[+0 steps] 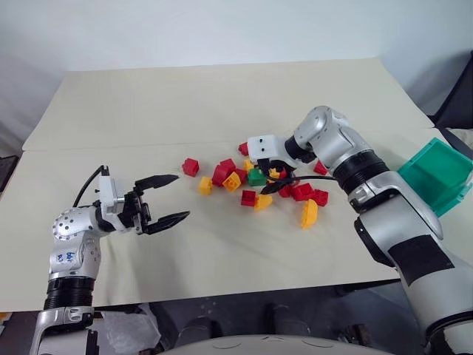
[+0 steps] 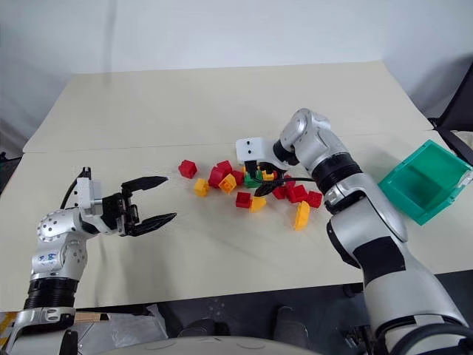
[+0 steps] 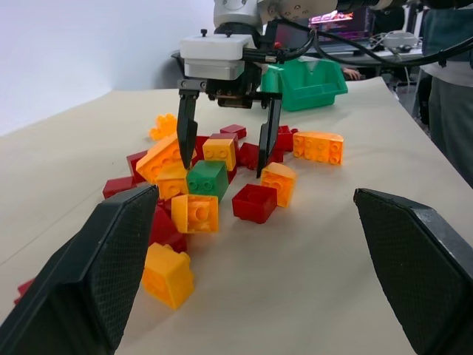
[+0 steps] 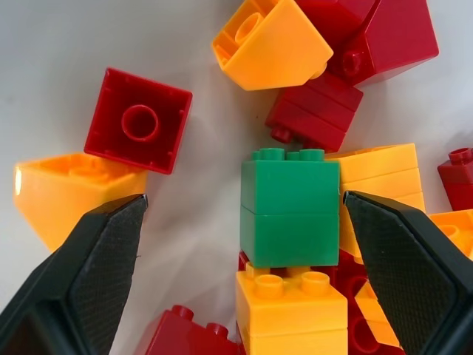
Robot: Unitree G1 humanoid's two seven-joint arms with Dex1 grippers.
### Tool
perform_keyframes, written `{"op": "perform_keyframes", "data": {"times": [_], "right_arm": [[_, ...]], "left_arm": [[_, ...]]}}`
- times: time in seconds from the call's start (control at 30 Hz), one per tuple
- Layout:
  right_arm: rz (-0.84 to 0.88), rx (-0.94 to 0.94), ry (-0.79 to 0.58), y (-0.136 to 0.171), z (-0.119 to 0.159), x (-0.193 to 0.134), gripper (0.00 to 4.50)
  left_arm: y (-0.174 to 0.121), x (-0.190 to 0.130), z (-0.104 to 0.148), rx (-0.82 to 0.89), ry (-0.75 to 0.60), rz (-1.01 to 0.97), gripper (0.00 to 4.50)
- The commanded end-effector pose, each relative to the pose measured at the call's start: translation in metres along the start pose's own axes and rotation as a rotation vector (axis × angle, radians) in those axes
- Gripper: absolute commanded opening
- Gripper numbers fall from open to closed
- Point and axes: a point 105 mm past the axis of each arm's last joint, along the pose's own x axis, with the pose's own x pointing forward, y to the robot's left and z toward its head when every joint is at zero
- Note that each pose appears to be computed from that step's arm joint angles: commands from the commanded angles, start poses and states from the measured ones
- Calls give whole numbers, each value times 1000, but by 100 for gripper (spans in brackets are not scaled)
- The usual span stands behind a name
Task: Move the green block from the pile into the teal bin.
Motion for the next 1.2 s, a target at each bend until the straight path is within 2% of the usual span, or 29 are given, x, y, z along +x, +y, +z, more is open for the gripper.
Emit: {"op": "perform_keyframes", "data": {"times": [0.03,0.3,0.53,0.87,1.2], "right_arm": [[-19,-15,14,-5,2,-1,445],[-7,-13,47,-5,4,9,445],[60,-49,40,3,9,6,445],[110,-57,81,13,-1,5,445],[75,-43,47,9,9,15,445]], "left_arm": [[0,-1,12,54,-11,2,450],[-1,2,13,44,-15,-17,450],[-1,0,14,52,-13,-12,450],[-4,2,13,48,-18,-3,450],[-5,3,13,51,-20,-1,450]]}}
